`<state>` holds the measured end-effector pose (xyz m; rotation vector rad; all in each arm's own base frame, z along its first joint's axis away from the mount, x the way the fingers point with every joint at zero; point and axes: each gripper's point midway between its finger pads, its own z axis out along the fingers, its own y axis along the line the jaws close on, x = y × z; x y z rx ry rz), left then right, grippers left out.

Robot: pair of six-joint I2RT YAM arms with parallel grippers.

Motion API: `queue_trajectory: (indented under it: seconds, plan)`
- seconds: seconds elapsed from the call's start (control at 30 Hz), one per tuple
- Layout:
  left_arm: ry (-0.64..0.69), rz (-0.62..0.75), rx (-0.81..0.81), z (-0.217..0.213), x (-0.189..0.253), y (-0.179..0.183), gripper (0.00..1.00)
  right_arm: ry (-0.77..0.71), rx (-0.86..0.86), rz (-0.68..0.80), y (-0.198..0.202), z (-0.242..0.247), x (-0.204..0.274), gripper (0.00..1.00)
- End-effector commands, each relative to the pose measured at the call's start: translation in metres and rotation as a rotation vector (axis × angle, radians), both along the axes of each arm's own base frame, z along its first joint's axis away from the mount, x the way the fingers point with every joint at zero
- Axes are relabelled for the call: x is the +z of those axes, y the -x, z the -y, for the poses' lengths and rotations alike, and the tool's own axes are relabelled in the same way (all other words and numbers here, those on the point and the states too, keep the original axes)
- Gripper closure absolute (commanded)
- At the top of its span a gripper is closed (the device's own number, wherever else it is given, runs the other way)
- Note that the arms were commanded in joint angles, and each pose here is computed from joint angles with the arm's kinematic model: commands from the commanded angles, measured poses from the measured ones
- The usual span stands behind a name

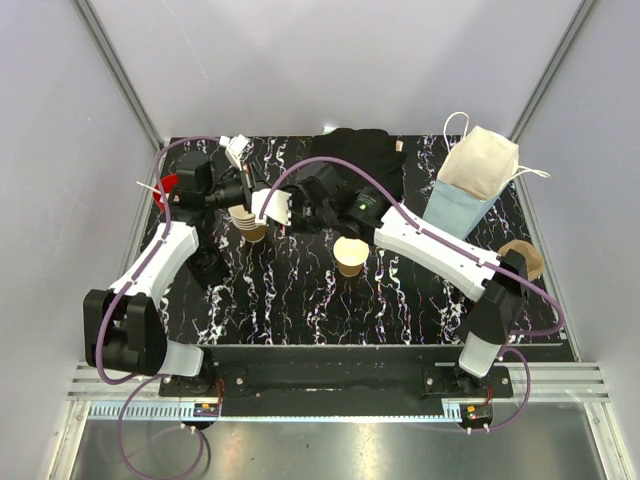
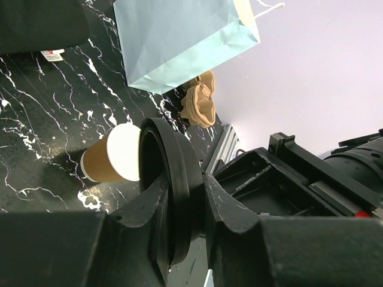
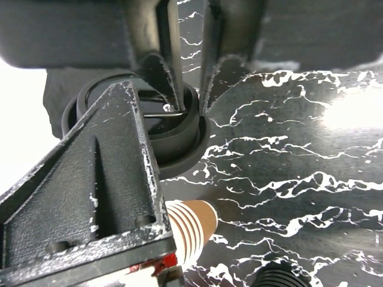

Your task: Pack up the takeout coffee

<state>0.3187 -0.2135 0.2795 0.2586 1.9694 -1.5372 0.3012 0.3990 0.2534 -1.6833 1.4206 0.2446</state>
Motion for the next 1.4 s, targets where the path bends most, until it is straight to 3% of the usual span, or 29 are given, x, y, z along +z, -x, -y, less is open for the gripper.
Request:
queue_trajectory:
  seconds: [0.0,0.2,0.57,0.67,0.8,0.93,1.07,1.2,1.37]
  plan:
    - [0.037,0.049,-0.058,0.002,0.016,0.008,0.87,-0.001,-0.029,0.057,-0.011,-0.003,0.001,0.83]
    - [0.041,0.045,-0.052,0.0,0.017,0.007,0.8,0.003,-0.026,0.05,-0.008,0.0,0.0,0.99]
    - [0.051,0.051,-0.044,-0.006,0.02,0.003,0.72,-0.002,0.004,0.031,0.009,0.012,0.013,1.0]
    - [0.049,0.049,-0.043,-0.008,0.018,0.002,0.57,-0.002,0.029,-0.002,0.018,0.014,0.016,1.0]
    - [0.049,0.047,-0.035,-0.011,0.018,0.0,0.27,0.0,0.046,-0.024,0.028,0.019,0.023,1.0]
    - [0.052,0.058,-0.042,-0.014,0.022,-0.001,0.12,0.04,0.054,-0.022,0.034,0.033,0.022,1.0]
    - [0.047,0.097,-0.047,-0.02,0.032,-0.002,0.01,0.101,0.037,-0.033,0.043,0.054,0.007,1.0]
    - [-0.015,0.114,-0.033,-0.027,0.032,-0.004,0.01,0.142,0.021,-0.046,0.051,0.08,0.003,1.0]
    - [-0.11,0.249,-0.019,-0.033,0.046,-0.001,0.01,0.182,-0.004,-0.121,0.055,0.113,0.002,1.0]
